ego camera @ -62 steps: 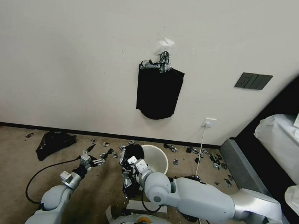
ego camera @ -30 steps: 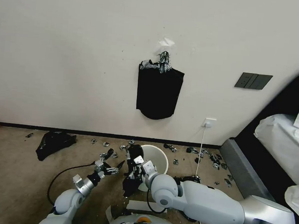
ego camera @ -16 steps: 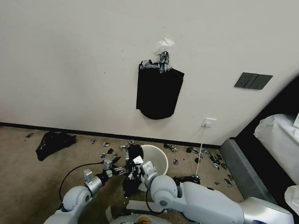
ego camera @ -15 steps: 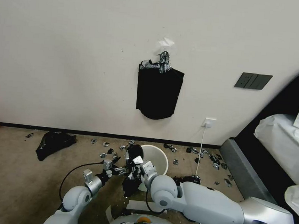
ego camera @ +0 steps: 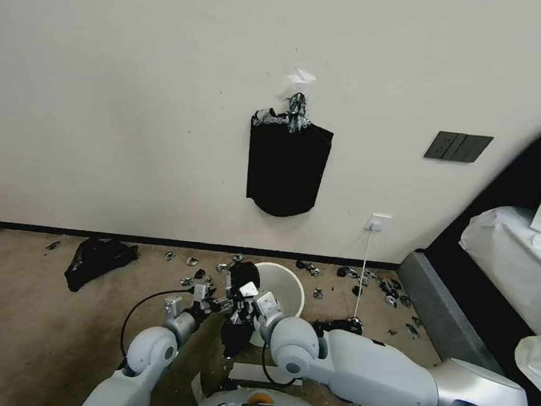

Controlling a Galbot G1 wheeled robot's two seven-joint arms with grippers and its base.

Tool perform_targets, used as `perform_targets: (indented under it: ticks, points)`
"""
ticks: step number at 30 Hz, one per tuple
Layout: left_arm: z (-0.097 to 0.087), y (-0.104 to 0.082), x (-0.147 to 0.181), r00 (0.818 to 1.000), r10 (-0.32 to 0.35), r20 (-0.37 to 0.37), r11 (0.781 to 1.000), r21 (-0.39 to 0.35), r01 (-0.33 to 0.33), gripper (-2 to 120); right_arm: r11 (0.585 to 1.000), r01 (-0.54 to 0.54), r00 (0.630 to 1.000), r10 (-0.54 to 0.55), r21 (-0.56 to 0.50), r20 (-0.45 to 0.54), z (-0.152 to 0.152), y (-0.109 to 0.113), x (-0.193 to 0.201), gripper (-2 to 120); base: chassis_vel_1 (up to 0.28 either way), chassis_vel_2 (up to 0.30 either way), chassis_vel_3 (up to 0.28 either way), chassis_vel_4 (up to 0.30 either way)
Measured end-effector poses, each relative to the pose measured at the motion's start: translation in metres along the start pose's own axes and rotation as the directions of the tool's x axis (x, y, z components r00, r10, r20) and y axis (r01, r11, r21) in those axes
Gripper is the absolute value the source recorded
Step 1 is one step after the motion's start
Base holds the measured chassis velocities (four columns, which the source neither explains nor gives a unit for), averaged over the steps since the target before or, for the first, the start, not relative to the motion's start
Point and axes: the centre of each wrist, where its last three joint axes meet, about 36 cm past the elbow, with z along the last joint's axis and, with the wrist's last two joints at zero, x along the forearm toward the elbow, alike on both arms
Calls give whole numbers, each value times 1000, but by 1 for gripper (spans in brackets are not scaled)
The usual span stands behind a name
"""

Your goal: Place a trash bag onto the trash bin.

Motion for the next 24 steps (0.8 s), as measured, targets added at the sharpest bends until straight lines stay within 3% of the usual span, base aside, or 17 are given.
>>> perform_targets:
  ticks: [7, 24]
  points:
    - [-4, -8, 1, 999, -34, -25, 998, 51, 35, 93, 1000, 5, 1000, -5, 11, 3, -1, 3, -3, 7, 0, 0, 0, 0]
    - [-12, -8, 8, 999, -34, -24, 997, 73, 36, 41, 1000, 19, 1000, -19, 17, 17, -3, 6, -1, 7, 0, 0, 0, 0]
